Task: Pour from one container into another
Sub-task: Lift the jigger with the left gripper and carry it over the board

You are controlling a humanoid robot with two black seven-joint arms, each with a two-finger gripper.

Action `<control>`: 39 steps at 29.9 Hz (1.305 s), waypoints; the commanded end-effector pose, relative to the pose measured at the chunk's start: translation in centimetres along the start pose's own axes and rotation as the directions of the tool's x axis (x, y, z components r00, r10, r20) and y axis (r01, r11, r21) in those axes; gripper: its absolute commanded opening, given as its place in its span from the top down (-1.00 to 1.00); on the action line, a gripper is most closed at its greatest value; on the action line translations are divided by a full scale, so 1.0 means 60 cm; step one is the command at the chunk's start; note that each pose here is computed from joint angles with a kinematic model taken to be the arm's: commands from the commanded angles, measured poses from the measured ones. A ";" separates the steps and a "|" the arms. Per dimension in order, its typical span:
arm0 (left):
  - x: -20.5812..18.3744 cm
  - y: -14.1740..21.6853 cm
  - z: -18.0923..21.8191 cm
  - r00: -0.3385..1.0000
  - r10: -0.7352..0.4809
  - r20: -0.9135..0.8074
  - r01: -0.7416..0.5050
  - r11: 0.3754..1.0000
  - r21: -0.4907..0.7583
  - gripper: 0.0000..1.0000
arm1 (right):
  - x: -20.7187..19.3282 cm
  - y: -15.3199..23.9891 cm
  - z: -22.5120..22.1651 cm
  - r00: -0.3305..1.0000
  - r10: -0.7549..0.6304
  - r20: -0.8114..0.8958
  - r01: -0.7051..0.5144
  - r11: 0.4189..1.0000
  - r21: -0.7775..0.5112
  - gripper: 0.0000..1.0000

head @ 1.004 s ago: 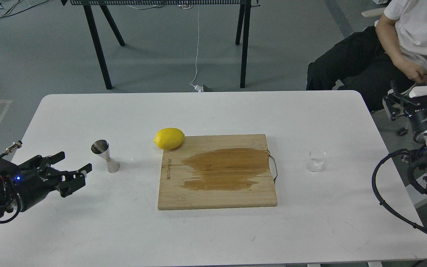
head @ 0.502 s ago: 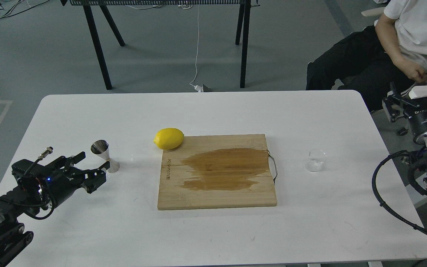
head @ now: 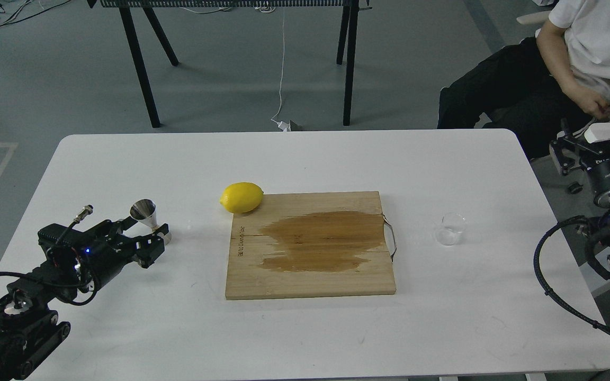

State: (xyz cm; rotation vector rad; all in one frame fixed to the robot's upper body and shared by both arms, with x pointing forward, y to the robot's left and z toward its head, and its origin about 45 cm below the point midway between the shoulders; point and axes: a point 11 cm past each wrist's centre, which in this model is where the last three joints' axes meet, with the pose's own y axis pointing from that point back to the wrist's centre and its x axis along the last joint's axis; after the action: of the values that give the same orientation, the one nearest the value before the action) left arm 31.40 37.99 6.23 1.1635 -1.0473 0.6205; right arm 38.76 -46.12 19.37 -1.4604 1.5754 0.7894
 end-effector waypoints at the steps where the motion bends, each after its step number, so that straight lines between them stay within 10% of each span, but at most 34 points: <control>1: -0.003 -0.006 0.000 1.000 0.007 0.000 -0.007 1.000 0.010 -0.26 | 0.000 0.000 -0.004 1.000 0.001 -0.004 -0.001 1.000 0.003 -1.00; 7: -0.016 -0.005 0.009 1.000 -0.016 0.008 0.016 1.000 -0.007 0.43 | -0.005 -0.004 -0.005 1.000 -0.007 -0.002 0.007 1.000 0.006 -1.00; 15: -0.011 -0.007 0.008 1.000 -0.008 0.013 0.008 1.000 -0.009 0.85 | -0.007 -0.006 -0.007 1.000 -0.009 -0.005 0.009 1.000 0.007 -1.00; 28: 0.138 -0.038 0.015 0.970 0.213 0.115 -0.203 0.975 -0.093 0.84 | -0.002 0.000 -0.029 0.999 0.000 -0.032 0.000 1.000 0.018 -1.00; 39: 0.280 -0.148 0.207 0.947 0.258 0.193 -0.170 0.909 -0.381 0.86 | 0.025 0.030 -0.077 0.996 0.047 -0.072 -0.043 0.998 0.052 -1.00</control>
State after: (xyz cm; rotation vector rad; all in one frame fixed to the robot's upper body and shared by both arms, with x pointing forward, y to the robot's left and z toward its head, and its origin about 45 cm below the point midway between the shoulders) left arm 41.13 26.27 17.40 0.8872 -1.4146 0.5016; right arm 36.91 -49.89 20.13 -1.4503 1.6602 0.7301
